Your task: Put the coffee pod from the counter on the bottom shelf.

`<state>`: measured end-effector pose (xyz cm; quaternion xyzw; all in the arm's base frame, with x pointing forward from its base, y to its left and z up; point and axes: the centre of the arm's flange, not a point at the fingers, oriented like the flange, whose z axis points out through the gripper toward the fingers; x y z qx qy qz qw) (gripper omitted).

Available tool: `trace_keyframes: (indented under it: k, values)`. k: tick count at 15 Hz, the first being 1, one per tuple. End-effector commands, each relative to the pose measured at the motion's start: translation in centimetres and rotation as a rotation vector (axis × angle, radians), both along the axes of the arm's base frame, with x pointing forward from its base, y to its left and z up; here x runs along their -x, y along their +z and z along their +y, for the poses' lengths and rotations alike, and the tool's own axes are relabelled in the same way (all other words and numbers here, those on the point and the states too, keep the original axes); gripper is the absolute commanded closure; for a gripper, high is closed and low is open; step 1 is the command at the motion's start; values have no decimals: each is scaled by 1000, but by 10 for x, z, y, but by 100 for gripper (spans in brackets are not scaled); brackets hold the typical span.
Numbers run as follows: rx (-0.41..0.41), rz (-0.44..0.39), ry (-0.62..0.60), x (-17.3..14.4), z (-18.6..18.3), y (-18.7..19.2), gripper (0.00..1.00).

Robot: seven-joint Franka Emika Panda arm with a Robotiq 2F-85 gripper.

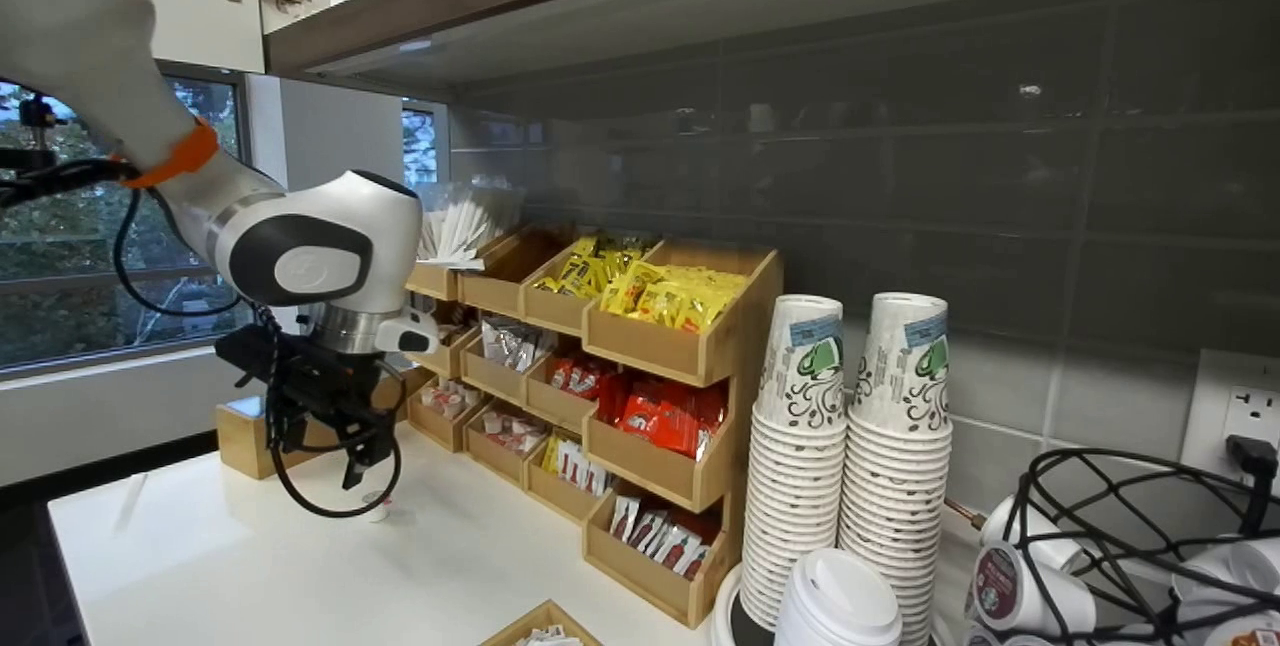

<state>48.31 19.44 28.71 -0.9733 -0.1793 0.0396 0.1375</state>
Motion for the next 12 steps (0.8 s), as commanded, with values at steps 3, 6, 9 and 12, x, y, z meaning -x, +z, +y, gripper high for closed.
trace_keyframes:
  k: [3, 6, 9, 12]
  values:
    - [-9, 14, 9, -9, 3, -12, 0]
    - [-12, 12, 9, -11, 2, -11, 0]
    - [-32, -5, -29, -22, 2, -28, 0]
    - [-55, -23, -67, -29, -12, -39, 0]
